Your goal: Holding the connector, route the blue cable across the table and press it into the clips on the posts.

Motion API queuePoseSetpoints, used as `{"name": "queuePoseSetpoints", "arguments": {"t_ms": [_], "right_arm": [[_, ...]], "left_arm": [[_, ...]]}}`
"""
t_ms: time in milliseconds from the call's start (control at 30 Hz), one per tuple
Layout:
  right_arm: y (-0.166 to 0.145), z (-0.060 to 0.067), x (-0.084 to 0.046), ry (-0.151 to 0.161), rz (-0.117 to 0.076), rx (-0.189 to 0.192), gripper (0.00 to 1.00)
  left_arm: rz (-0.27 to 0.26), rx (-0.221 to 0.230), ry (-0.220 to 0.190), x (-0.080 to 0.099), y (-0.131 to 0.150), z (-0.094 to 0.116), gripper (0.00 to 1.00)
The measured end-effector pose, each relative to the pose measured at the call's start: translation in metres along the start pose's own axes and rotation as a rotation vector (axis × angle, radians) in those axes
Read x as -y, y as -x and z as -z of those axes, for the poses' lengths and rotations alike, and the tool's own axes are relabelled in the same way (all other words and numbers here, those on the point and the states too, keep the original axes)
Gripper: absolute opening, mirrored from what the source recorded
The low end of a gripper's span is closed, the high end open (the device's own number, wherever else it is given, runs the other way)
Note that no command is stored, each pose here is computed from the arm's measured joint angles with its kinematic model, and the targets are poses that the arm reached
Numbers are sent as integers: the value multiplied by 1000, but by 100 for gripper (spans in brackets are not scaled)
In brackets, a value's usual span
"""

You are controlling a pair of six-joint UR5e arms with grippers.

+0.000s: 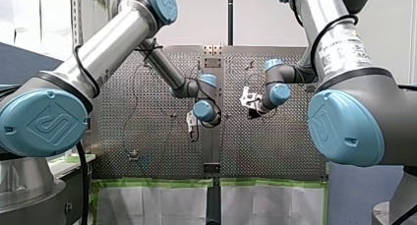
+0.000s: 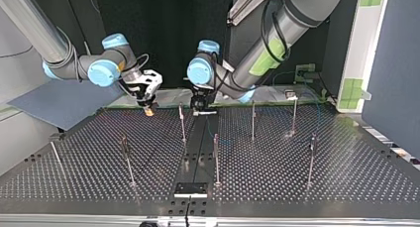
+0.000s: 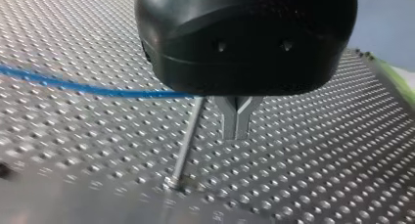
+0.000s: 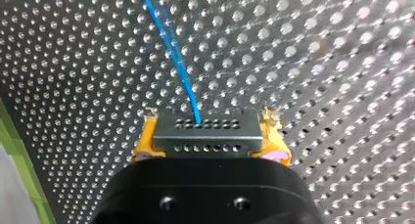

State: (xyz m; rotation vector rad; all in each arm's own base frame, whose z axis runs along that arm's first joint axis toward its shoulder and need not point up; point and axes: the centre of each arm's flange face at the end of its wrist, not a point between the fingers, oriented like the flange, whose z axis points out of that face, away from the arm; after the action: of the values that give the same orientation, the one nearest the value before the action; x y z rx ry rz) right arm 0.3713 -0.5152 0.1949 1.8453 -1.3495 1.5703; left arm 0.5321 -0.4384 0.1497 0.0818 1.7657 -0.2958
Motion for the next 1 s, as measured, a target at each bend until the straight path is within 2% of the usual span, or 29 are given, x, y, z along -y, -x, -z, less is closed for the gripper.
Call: {"name": "queuePoseSetpoints", "arguments": {"t_ms": [200,367,433,467,500,533,567,633,667,733,767,800,833,867,900,1000], "right_arm": [[11,-9,-14,13,-11,11,0],[9,-15,-22,14,-17,0,0],[4,-17,-24,14,-18,-9,0],[2,-18,-25,13,-19,-13,0],[-2,-20,-26,12,-19,-20,0],[-5,-20,-27,12,-20,-25,0],[-7,-21,-28,11,-20,-29,0],[-13,-23,-29,11,-19,-40,0],[-15,-24,-30,11,-19,-43,0],[-19,-25,-31,11,-18,-49,0],[-20,-25,-32,11,-18,-51,0],[-21,-25,-32,11,-18,-52,0],[-21,-25,-32,11,-18,-53,0],[-22,-25,-32,11,-18,-53,0],[-22,-25,-32,11,-18,-53,0],[-22,-25,-32,11,-18,-53,0]], "left_arm": [[2,-10,11,-4,-11,-20,2],[11,13,24,-11,-4,-37,2],[15,25,27,-12,4,-42,11],[16,30,29,-12,7,-44,11],[18,34,30,-13,10,-46,16],[19,38,32,-14,12,-48,26],[20,39,33,-14,14,-49,26],[19,39,37,-15,15,-49,47],[18,37,41,-16,15,-49,47],[11,30,50,-17,15,-49,66],[7,27,55,-17,15,-48,66],[2,23,60,-17,14,-48,78],[-3,18,66,-18,14,-47,83],[-7,12,71,-18,13,-46,83],[-10,7,74,-18,13,-45,99],[-20,-13,79,-17,11,-42,99]]}}
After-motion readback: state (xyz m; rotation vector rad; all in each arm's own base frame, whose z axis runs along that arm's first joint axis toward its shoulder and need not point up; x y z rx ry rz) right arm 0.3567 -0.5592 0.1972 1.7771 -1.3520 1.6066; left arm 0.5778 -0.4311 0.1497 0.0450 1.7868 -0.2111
